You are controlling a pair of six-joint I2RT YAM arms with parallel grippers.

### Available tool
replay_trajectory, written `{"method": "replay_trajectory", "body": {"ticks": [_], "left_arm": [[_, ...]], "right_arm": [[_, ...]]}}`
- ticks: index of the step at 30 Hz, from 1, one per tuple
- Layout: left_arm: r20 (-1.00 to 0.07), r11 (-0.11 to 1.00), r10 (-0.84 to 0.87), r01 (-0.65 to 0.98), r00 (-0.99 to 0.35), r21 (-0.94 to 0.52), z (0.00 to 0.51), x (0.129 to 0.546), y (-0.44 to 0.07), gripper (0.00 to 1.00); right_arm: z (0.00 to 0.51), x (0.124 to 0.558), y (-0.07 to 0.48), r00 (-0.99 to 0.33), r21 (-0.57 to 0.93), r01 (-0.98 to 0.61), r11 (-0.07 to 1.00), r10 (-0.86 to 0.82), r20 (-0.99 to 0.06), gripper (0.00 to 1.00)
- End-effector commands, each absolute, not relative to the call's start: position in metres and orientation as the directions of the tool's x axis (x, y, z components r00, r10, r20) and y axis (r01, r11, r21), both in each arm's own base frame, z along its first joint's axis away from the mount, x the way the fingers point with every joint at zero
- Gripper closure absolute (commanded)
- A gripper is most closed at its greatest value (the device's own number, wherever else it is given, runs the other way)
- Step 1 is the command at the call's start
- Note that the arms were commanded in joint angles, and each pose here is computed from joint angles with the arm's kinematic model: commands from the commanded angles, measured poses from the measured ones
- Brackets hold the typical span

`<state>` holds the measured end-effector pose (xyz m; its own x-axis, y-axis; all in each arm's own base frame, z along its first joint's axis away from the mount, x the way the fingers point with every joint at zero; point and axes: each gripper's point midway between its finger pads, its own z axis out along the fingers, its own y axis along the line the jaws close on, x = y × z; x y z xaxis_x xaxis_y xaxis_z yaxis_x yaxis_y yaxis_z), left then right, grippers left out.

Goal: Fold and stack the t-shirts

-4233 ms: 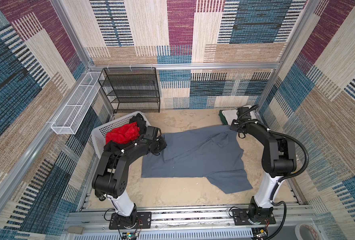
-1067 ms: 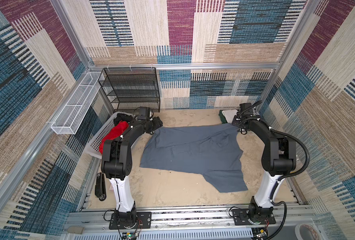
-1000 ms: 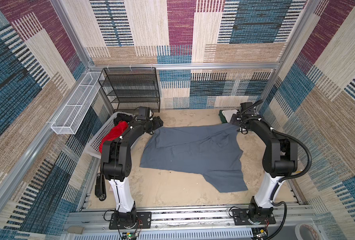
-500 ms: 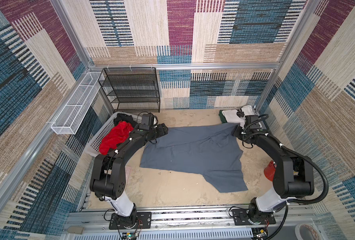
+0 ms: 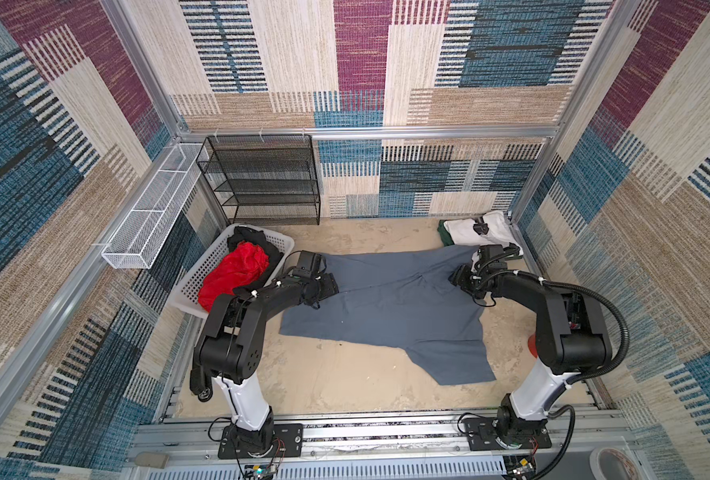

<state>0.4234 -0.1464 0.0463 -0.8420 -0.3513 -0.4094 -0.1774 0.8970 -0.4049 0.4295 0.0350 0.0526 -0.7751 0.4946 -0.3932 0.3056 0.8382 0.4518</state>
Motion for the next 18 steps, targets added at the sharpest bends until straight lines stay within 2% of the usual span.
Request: {"method": "replay_trajectory", "body": {"ticks": [1,5,10,15,18], "left_arm": [[-0.404,0.886,-0.381,-0.202,-0.832,-0.418,0.04,0.438,-0.143,0.32],[-0.376,0.874,-0.405,-0.233,-0.833,-0.426,0.028,0.445,-0.138,0.4],[-0.365,0.863,-0.422,-0.244,-0.83,-0.443,0.028,0.447,-0.139,0.5],[-0.379,0.863,-0.421,-0.236,-0.824,-0.446,0.039,0.446,-0.138,0.5],[-0.394,0.865,-0.422,-0.232,-0.816,-0.445,0.047,0.445,-0.135,0.5]], "right_arm": [[0.054,0.441,0.037,-0.764,0.473,0.292,0.831,0.501,-0.407,0.38],[0.05,0.445,0.036,-0.76,0.472,0.304,0.828,0.509,-0.404,0.42],[0.055,0.448,0.035,-0.749,0.476,0.302,0.826,0.515,-0.417,0.55],[0.056,0.449,0.03,-0.744,0.455,0.314,0.833,0.514,-0.426,0.64],[0.058,0.45,0.03,-0.742,0.454,0.315,0.834,0.514,-0.431,0.65]]}}
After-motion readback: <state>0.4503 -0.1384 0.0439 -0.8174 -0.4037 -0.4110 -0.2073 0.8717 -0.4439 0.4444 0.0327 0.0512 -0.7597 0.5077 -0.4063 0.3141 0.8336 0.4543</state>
